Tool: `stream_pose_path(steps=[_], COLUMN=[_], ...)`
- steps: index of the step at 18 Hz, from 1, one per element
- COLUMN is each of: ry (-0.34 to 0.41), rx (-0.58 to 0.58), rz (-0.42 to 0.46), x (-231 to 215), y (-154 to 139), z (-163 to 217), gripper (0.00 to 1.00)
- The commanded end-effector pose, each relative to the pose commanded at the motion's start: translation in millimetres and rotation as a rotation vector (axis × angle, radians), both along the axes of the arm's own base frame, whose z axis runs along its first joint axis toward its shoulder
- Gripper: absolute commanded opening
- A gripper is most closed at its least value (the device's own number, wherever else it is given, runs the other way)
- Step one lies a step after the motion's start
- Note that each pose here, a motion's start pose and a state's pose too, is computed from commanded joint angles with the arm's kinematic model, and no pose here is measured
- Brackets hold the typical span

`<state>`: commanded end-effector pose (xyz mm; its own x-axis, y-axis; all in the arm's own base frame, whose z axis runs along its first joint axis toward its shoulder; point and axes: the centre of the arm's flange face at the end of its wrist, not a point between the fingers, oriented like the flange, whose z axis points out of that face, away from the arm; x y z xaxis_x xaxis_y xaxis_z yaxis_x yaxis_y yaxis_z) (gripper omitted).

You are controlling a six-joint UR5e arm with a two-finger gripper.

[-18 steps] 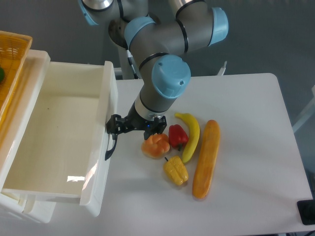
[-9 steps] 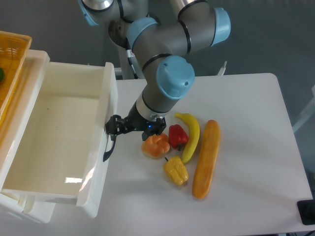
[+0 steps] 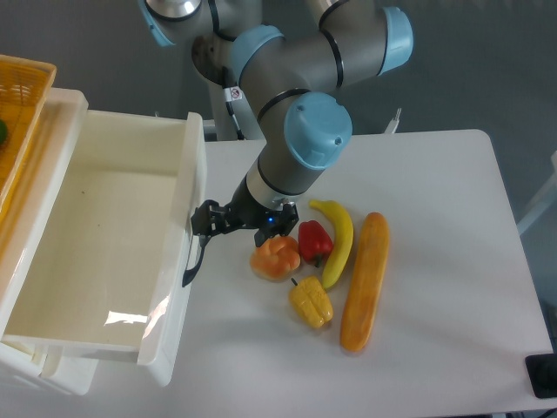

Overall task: Slide open the top white drawer
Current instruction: 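Pull the drawer slightly further and hold it open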

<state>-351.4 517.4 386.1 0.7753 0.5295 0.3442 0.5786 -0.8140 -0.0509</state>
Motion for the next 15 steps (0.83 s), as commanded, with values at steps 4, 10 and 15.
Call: stream_pose_path(steps=[4,10,15], ry=[0.11,0.258,0.352], rx=[-0.094,-0.177,-0.178], rz=[-0.027,-0.233,-0.301], x=[-16,-30,-63], y=[-13,-23,-43], z=[-5,-12,-4], gripper=[1.0,1.0,1.0])
